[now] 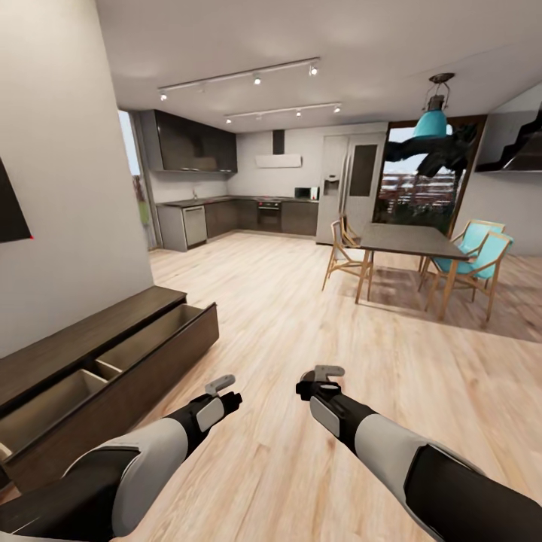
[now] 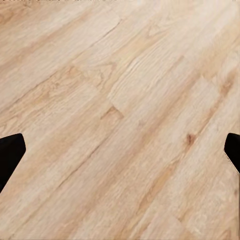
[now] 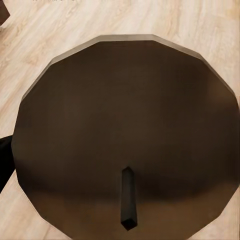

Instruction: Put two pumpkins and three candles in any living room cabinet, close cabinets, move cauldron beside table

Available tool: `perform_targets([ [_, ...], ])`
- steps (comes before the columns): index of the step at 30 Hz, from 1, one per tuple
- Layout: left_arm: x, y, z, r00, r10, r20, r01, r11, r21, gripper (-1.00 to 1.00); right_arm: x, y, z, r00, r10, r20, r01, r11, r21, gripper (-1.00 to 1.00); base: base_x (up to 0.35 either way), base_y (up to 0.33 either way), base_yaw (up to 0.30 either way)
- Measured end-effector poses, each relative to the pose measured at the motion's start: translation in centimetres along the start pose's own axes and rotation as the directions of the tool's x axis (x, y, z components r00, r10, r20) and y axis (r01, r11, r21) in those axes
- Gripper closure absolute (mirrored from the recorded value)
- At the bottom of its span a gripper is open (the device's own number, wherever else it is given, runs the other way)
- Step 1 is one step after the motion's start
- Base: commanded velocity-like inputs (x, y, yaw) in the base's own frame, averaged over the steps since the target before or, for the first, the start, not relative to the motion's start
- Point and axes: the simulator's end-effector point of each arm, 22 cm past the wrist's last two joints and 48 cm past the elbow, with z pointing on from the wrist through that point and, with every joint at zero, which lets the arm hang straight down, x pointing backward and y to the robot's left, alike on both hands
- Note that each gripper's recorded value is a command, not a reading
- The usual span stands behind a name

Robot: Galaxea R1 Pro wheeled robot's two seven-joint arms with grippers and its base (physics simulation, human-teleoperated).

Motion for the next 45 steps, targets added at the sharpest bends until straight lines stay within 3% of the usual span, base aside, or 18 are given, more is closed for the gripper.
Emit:
perform_targets([
  [23,-0.83,-0.42,-0.89,1.000,0.000,-0.006,0.000,1.000,-0.003,-1.00,-1.08,-0.11,-0.66,1.000,0.001,-0.007,-0.001,1.000,0.002,1.00,0.204,-0.207,0.045],
  [45,-0.83,-0.41,-0.90,1.000,0.000,-0.006,0.000,1.000,-0.003,-1.00,-1.05,-0.08,-0.67,1.000,0.001,-0.008,-0.001,1.000,0.001,1.00,0.306,-0.017,0.000],
])
